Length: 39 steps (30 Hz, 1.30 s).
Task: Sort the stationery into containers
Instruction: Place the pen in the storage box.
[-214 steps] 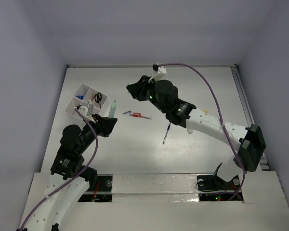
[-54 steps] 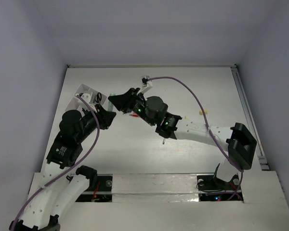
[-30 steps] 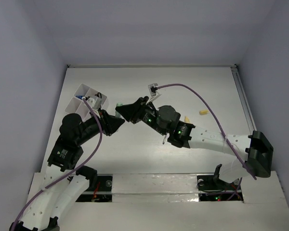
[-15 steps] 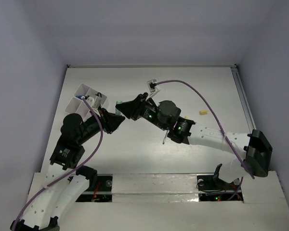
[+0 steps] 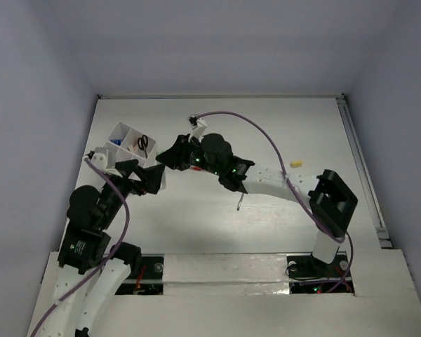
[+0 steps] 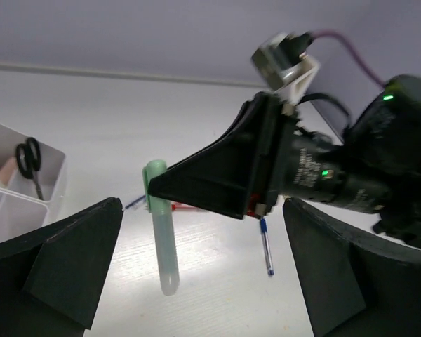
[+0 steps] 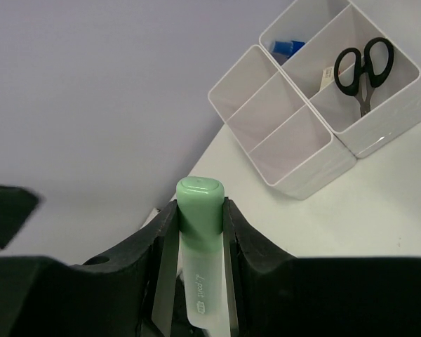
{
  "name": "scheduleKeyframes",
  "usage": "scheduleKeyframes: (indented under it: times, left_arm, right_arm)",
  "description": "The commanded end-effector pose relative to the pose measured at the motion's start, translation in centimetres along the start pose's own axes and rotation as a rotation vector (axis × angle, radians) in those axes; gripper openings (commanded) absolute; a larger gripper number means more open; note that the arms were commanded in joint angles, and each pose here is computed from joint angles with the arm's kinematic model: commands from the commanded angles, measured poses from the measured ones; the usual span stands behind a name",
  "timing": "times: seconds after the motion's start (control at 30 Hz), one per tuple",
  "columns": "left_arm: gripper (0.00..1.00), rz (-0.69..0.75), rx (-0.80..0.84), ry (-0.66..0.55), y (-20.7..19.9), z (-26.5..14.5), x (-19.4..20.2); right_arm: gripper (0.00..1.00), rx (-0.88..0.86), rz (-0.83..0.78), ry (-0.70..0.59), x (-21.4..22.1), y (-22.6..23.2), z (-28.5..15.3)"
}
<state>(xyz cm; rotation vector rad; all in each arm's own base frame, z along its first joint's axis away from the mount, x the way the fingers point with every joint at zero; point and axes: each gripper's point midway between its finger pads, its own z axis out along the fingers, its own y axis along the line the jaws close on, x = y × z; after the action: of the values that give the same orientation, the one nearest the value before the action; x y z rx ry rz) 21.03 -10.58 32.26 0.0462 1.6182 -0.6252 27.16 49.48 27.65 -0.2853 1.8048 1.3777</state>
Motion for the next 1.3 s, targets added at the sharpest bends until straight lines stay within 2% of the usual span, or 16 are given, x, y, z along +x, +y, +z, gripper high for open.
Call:
scheduleKeyframes:
  times: [0.0, 0.17, 0.27, 0.37, 0.4, 0.5, 0.53, 0.57, 0.73, 0.83, 1.17, 1.2, 1.27]
  left_arm:
    - [0.99, 0.02, -0.084, -0.122, 0.7, -2.9, -3.3]
    - [0.99, 0.017, -0.123, -0.267, 0.7, -5.6, -6.9]
    - [0.99, 0.022, -0.103, -0.321, 0.1, -5.7, -8.4]
    - [0.99, 0.038, -0.104, -0.338, 0.3, -5.1, -8.5]
    - [0.99, 0.05, -0.11, -0.343, 0.6, -4.7, -8.3]
    - [0.99, 0.055, -0.138, -0.365, 1.4, -4.2, -8.0]
    - [0.99, 0.054, -0.143, -0.374, 1.6, -4.2, -8.0]
    - [0.99, 0.054, -0.14, -0.398, 1.6, -4.4, -8.3]
    - [0.99, 0.052, -0.167, -0.409, 2.7, -4.0, -7.0]
    - [0.99, 0.053, -0.172, -0.406, 2.8, -3.9, -6.7]
    - [0.99, 0.064, -0.12, -0.392, 1.9, -3.6, -6.4]
    - [0.99, 0.064, -0.118, -0.391, 1.9, -3.6, -6.4]
    - [0.99, 0.064, -0.118, -0.39, 1.9, -3.6, -6.3]
  right_arm:
    - [0.0, -0.078, -0.004, -0.027, -1.6, 2.0, 2.0]
    - [0.0, -0.102, -0.033, -0.049, -0.9, 0.7, 6.7]
    - [0.0, -0.144, -0.069, -0.102, -1.6, 0.9, 8.7]
    - [0.0, -0.16, -0.095, -0.144, -2.1, 0.5, 11.4]
    - [0.0, -0.186, -0.102, -0.186, -3.6, 1.8, 12.0]
    - [0.0, -0.162, -0.106, -0.186, -2.3, -0.3, 14.4]
    - [0.0, -0.183, -0.109, -0.226, -3.7, 0.8, 14.9]
    - [0.0, -0.162, -0.106, -0.213, -2.3, -0.9, 16.0]
    - [0.0, -0.158, -0.101, -0.269, -2.8, -1.6, 18.0]
    - [0.0, -0.145, -0.103, -0.259, -1.6, -3.0, 19.0]
    - [0.0, -0.138, -0.174, -0.256, 1.0, -3.4, 20.2]
    - [0.03, -0.135, -0.18, -0.254, 1.1, -3.5, 20.2]
    - [0.19, -0.143, -0.187, -0.246, 1.3, -3.3, 20.0]
